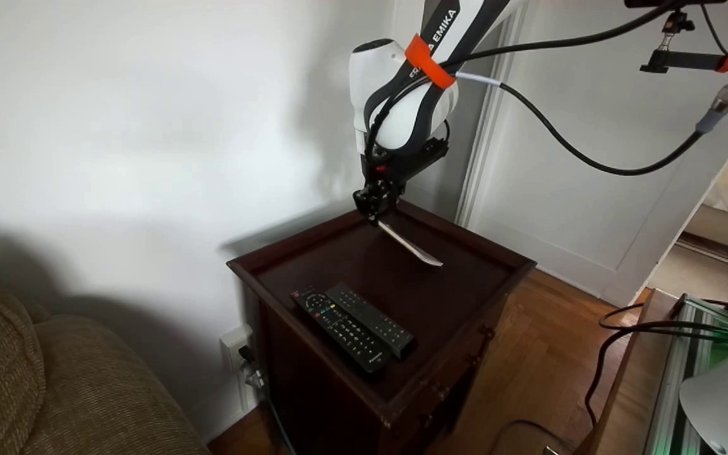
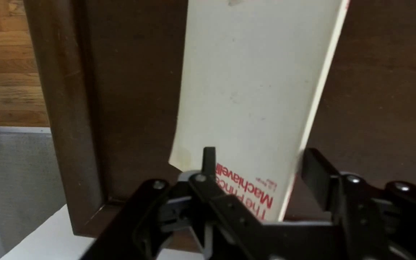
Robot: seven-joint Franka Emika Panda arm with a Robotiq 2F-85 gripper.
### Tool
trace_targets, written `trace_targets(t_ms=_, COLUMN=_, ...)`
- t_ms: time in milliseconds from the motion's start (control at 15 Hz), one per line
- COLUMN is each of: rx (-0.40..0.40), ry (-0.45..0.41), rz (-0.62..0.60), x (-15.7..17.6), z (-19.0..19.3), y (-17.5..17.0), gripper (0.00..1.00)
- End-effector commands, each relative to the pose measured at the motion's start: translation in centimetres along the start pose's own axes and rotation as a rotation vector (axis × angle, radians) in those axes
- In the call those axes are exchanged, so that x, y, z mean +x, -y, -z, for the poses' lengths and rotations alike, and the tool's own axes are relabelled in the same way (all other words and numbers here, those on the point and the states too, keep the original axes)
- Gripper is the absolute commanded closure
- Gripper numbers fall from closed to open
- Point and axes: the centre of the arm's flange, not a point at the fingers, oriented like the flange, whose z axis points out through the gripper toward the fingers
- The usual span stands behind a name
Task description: Put the book upright
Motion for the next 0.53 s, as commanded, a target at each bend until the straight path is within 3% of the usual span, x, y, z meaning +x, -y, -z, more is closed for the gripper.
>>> trace_targets(t_ms=0, rx=0.132, ry=-0.041, rz=0.002, x=-0.4, z=2.1, y=-1.2, gripper=0.05)
trace_targets(t_ms=67, rx=0.157, ry=-0.051, rz=0.002, x=-0.4, z=2.8, y=-1.6, gripper=0.0)
trace_targets(t_ms=467, rx=0.322, ry=-0.047, rz=-0.084, x=-1.0, z=5.9, y=-4.2, gripper=0.0)
